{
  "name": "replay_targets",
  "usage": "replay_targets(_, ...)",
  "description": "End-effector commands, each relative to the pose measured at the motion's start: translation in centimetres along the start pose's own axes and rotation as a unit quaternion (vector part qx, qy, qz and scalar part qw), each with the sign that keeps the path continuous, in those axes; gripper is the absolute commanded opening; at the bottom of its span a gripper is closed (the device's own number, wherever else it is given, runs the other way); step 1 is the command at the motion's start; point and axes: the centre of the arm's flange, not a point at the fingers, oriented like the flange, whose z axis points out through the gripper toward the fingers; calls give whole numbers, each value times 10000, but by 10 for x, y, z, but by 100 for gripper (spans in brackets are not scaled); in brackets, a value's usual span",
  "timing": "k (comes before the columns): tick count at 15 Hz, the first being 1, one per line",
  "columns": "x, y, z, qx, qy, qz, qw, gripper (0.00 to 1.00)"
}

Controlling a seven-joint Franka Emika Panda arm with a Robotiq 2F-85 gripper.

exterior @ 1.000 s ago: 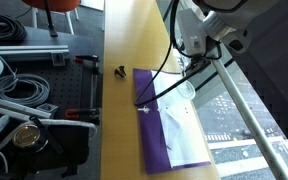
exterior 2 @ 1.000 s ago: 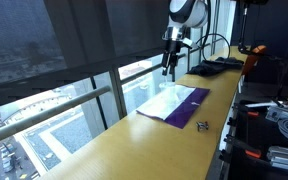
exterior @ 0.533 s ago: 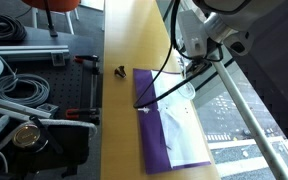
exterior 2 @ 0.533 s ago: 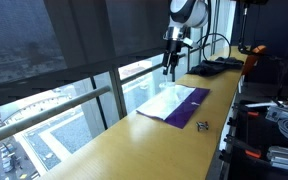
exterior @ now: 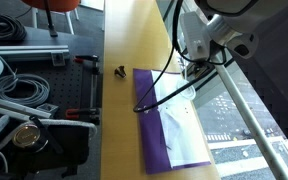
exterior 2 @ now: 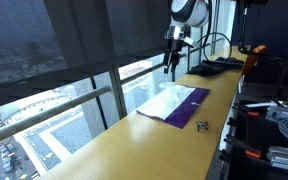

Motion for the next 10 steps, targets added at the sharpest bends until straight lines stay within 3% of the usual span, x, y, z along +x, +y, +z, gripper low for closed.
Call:
replay_targets(1,3,7,-11,-105,40,-93,9999,100)
replay_targets(10,6,19,-30,-121,184,-30,9998,100)
